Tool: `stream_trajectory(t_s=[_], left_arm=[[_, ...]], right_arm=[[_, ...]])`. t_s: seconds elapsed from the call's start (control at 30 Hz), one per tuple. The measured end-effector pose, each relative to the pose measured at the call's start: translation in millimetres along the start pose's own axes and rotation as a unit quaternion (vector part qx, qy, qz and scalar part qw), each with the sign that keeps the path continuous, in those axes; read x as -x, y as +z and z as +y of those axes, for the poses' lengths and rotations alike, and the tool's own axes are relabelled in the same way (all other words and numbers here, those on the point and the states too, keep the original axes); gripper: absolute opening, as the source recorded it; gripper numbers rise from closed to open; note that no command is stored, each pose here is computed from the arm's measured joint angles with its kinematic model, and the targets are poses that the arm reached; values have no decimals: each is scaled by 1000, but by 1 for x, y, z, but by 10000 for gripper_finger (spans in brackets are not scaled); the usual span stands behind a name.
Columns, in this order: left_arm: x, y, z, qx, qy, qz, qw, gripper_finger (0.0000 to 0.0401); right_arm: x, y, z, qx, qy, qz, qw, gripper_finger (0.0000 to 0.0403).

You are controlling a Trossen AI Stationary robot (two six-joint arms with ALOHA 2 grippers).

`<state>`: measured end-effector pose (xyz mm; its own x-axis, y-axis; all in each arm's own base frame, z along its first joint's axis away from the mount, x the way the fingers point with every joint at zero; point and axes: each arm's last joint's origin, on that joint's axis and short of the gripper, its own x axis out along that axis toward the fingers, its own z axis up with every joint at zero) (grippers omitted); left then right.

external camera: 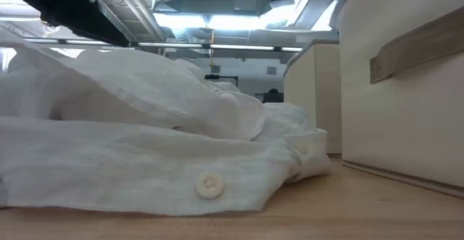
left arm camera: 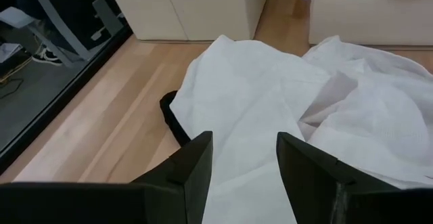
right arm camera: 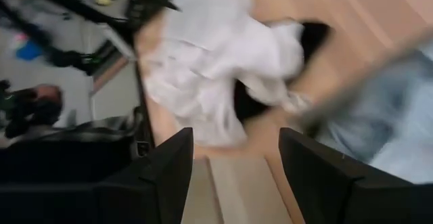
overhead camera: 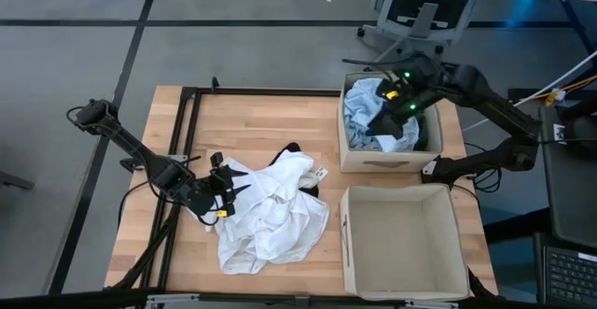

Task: Sort clothes
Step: Put the patterned polo into the top bin

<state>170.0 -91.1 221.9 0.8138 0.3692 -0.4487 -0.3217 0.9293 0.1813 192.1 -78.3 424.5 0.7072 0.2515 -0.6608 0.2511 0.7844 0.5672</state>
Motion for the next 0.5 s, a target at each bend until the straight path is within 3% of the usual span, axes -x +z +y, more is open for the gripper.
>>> stream_trajectory(t_s=[0.2, 0.3, 0.5], left_arm=[[0, 0, 0, -1, 0, 0, 1000, 155], [0, 0, 0, -1, 0, 0, 1000, 155], [0, 0, 0, -2, 1, -1, 1000, 155]], right_arm=[[-1, 21, 6, 101, 46, -94, 989, 220], [2, 31, 10, 107, 59, -141, 982, 220], [13, 38, -13, 30, -85, -204, 975, 220]])
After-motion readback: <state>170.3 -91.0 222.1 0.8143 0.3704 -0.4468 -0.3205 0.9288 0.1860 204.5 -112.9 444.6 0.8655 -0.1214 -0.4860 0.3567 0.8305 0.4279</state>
